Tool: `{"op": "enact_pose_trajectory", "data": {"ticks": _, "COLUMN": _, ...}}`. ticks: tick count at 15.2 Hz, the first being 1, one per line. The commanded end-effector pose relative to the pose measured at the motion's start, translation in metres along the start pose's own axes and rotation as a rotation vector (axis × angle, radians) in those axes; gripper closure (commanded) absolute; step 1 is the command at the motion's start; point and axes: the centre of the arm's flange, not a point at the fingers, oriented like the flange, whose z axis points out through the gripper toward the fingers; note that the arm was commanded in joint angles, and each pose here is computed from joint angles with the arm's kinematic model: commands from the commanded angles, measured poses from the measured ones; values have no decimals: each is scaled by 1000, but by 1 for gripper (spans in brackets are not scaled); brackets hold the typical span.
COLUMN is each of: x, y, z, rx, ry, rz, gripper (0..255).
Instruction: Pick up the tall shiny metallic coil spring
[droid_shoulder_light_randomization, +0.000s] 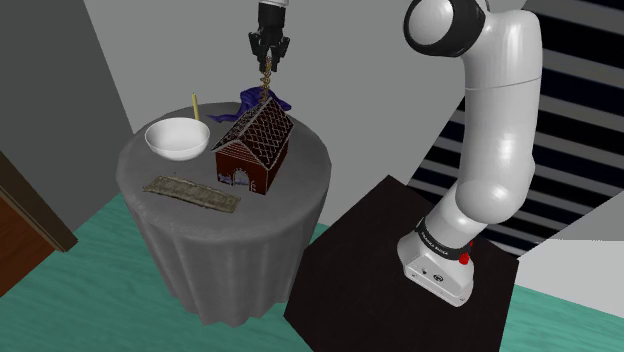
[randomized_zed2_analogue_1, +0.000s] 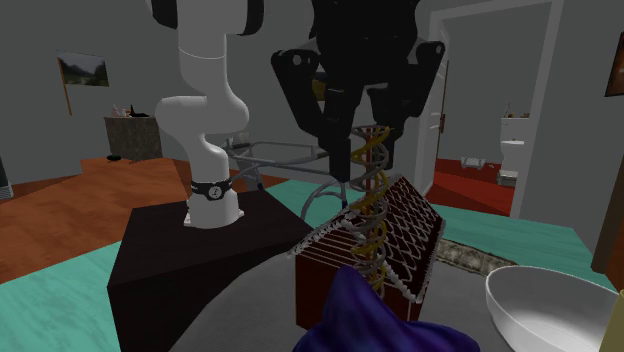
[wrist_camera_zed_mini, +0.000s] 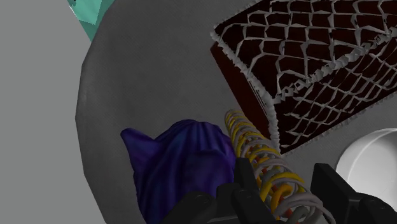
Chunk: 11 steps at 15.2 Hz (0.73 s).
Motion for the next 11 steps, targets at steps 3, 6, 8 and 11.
{"op": "enact_pose_trajectory", "data": {"ticks": 3, "x": 0, "y": 0, "z": 1, "rx": 0, "ry": -1, "rz": 0, "gripper": 255}}
{"op": "enact_pose_trajectory", "data": {"ticks": 6, "x": -3, "y": -2, "z": -15, "rx": 0, "ry": -1, "rz": 0, "gripper": 255}}
{"op": "enact_pose_trajectory", "data": {"ticks": 8, "x": -4, "y": -4, "z": -25, "rx": 0, "ry": -1, "rz": 0, "gripper": 255}}
{"op": "enact_pose_trajectory", "data": {"ticks": 11, "x": -7, "y": -6, "z": -41, "rx": 0, "ry": -1, "rz": 0, "gripper": 255}}
